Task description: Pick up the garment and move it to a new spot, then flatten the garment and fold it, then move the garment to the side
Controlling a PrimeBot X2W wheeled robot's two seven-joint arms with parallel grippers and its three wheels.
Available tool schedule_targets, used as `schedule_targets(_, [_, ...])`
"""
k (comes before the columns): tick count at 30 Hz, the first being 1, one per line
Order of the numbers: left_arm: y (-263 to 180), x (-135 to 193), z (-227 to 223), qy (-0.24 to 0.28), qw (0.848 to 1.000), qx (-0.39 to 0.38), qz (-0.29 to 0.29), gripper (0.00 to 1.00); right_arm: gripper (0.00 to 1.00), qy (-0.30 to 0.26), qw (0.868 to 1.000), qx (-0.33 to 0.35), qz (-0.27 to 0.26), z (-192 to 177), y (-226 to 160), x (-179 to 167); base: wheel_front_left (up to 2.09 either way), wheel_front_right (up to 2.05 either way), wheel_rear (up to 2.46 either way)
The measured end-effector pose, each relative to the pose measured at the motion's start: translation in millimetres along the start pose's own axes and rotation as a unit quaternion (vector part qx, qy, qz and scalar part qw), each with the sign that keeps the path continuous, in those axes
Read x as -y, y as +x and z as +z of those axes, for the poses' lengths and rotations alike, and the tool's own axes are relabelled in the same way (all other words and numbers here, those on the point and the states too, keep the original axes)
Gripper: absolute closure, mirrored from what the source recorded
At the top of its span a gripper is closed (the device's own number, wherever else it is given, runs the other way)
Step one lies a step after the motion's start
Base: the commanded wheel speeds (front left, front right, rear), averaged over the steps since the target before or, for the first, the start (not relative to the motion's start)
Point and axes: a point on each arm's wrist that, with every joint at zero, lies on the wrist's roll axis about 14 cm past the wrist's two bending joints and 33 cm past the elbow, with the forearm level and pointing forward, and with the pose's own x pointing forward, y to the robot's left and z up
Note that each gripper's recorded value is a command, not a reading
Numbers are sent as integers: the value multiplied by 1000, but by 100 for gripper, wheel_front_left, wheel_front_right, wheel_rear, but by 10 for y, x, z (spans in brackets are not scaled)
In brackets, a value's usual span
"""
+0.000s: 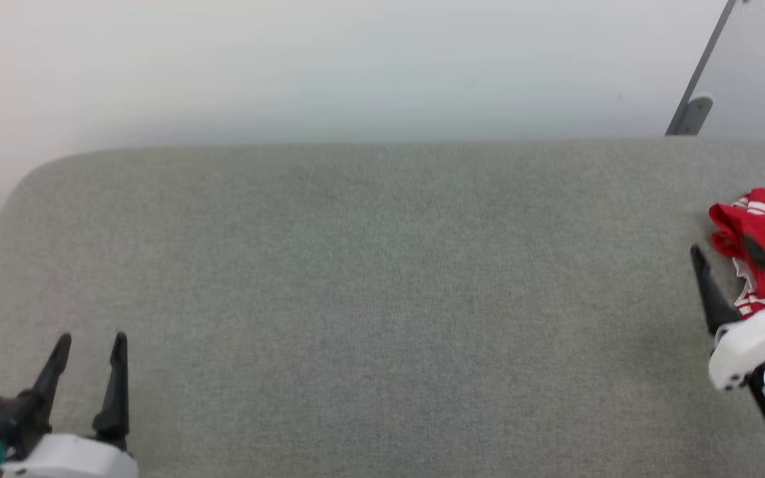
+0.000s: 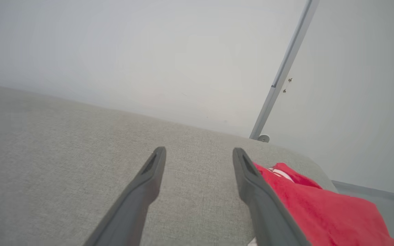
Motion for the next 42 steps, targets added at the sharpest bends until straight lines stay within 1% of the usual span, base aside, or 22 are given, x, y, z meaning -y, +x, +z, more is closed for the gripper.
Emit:
schedule_targets(8, [-288, -157, 69, 6, 1000, 9, 24, 0, 0, 11, 1000, 18, 14, -8, -260, -249, 0, 0, 0])
schedule_targets(14, [-415, -195, -22, -3, 999, -4, 35, 0, 0, 27, 999, 17, 19, -95, -408, -401, 0, 0, 0])
schedule_targets(19, [-454, -198, -52, -13, 999, -8, 36, 0, 0, 41, 999, 15, 17, -154, -513, -456, 0, 0, 0])
schedule_targets(28, [-448, -177, -76, -17, 999, -12, 32, 0, 0, 49, 999, 13, 14, -210, -638, -506, 0, 0, 0])
schedule_targets(42, [-435, -164, -68, -27, 999, -9, 32, 0, 0, 51, 998, 24, 12, -151, -687, -519, 0, 0, 0])
